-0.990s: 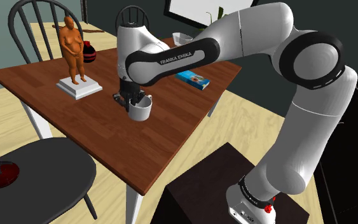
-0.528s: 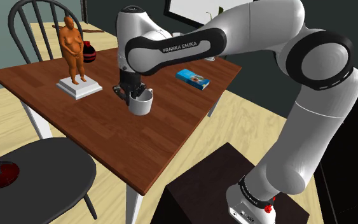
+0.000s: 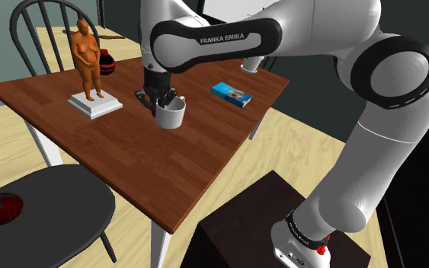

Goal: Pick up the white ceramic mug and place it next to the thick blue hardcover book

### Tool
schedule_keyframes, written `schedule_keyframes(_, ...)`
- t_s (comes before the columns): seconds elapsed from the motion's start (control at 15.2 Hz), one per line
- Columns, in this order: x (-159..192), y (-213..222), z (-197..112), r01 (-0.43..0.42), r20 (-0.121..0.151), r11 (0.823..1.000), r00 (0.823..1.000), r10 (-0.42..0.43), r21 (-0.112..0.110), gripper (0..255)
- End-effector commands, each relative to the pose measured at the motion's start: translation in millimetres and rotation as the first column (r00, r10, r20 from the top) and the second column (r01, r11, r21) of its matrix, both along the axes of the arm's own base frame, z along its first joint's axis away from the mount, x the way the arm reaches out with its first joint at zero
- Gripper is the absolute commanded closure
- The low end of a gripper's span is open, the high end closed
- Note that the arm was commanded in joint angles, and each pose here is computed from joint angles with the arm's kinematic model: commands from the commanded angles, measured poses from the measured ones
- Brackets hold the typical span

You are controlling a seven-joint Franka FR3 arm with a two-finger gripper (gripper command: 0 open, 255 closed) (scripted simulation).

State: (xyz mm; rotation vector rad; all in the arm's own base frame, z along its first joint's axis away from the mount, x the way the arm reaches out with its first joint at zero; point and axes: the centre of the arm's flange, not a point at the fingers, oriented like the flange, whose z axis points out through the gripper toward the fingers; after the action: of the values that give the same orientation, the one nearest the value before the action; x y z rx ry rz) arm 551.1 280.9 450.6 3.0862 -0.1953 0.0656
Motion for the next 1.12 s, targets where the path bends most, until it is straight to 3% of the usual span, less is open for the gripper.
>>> schedule_keyframes(0.0, 1.3, 0.1, 11.0, 0.0, 0.0, 1.0, 1.0, 0.0, 0.0, 255)
schedule_keyframes(0.33, 1.2, 0.1, 35.1, 0.0, 0.0, 1.0, 1.0, 0.0, 0.0, 255)
schedule_keyframes(1.06, -3.4, -145.0, 35.5, 0.0, 0.0, 1.0, 1.0, 0.0, 0.0, 255)
